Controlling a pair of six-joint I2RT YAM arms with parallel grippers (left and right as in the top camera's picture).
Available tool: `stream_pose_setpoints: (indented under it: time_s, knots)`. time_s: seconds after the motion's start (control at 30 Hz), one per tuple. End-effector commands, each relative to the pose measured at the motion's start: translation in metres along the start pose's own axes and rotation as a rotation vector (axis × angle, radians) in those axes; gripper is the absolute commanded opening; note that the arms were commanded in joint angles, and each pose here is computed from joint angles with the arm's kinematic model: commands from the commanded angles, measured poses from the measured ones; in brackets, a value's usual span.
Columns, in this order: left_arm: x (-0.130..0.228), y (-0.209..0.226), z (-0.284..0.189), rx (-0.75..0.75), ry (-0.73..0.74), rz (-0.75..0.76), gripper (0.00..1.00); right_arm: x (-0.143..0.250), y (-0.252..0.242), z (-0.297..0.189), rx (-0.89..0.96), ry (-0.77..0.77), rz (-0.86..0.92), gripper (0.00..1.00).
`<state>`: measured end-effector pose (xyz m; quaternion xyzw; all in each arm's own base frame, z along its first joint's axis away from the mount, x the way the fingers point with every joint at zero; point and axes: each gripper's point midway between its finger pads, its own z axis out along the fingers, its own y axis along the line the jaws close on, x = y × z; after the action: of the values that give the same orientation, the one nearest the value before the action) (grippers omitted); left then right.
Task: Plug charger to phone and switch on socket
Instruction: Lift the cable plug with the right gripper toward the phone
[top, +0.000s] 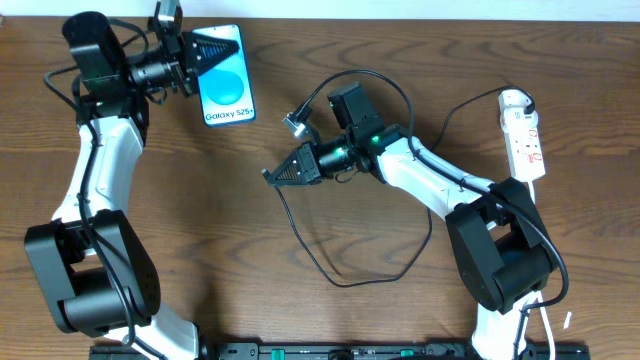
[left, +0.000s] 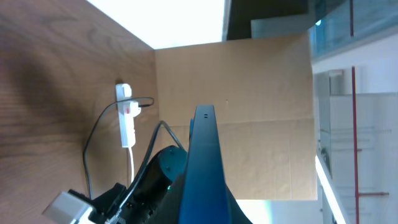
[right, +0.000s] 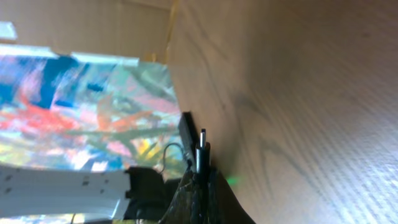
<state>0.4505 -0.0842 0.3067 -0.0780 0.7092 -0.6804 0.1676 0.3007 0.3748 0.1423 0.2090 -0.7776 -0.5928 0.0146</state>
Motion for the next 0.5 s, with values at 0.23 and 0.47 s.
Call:
stream_pose_setpoints:
  time_s: [0.23, 0.47]
  knots:
    - [0.004, -0.051, -0.004, 0.056, 0.02, 0.046, 0.07, -0.012, 0.033, -0.011, -0.165, 0.016, -0.082, 0.01]
    - [-0.008, -0.061, -0.005, 0.08, -0.056, 0.085, 0.07, -0.029, 0.038, -0.027, -0.188, -0.03, -0.085, 0.01]
